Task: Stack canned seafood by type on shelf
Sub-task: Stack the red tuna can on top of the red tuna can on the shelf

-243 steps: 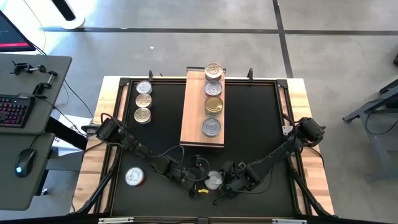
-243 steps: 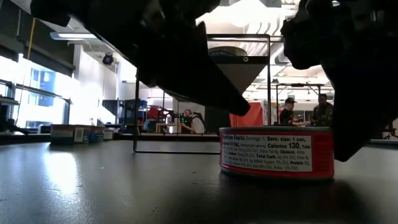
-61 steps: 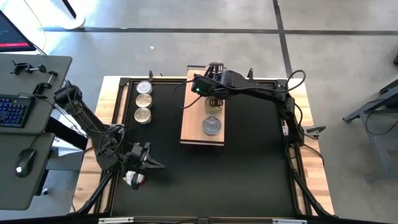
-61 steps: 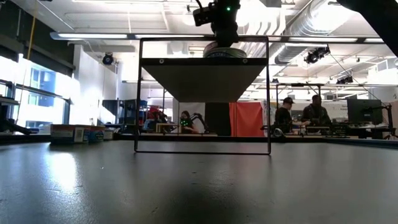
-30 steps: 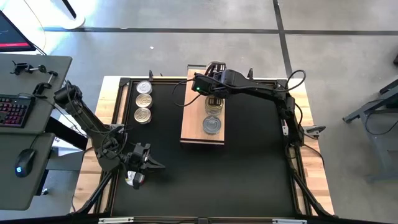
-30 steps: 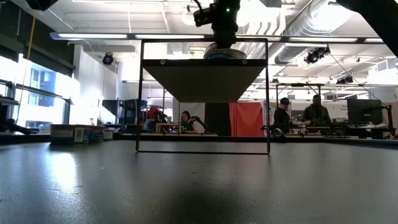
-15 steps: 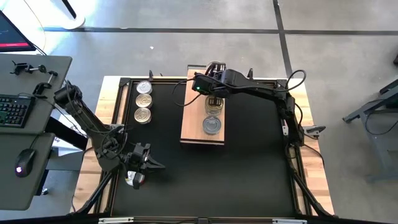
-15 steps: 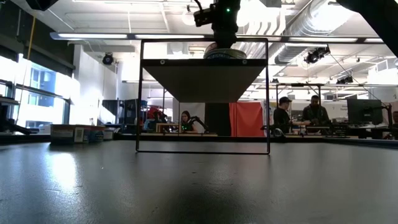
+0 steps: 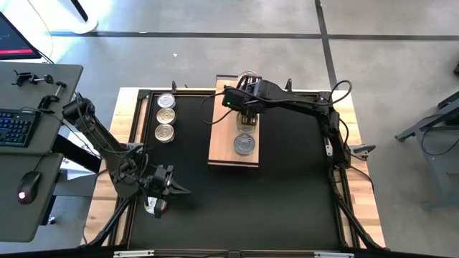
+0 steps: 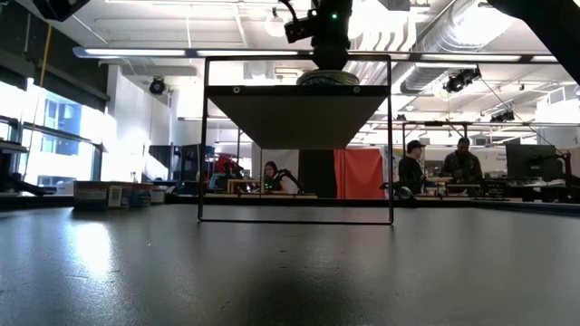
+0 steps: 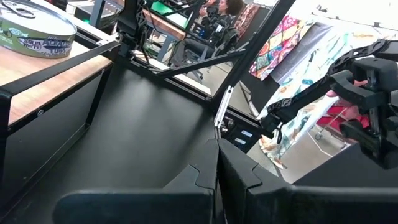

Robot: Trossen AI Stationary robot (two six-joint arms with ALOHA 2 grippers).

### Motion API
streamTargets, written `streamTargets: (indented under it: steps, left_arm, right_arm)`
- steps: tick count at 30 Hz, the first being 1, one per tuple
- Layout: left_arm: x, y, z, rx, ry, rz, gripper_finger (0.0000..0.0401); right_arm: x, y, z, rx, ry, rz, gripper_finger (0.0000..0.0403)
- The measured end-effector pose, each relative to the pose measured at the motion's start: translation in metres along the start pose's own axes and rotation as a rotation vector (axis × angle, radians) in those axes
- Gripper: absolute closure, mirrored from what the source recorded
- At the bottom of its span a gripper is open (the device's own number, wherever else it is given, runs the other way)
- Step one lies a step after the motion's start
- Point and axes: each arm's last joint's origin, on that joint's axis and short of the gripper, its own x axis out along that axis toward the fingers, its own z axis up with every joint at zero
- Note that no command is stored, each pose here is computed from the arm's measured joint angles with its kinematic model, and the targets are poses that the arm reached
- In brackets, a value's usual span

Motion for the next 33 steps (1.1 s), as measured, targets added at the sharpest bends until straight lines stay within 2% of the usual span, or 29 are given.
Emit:
streamTargets:
  steps: [7, 33]
  left_arm:
    - [0.0, 0.001, -0.001, 0.006, 0.005, 0.004, 0.0401]
    - [0.0, 0.002, -0.003, 0.011, 0.023, 0.018, 0.0401]
  right_arm:
    - [-0.002, 0.002, 0.001, 0.02, -0.005, -0.006, 0.0159]
    - [-0.013, 0.016, 0.002, -0.058, -0.023, 0.006, 0.0158]
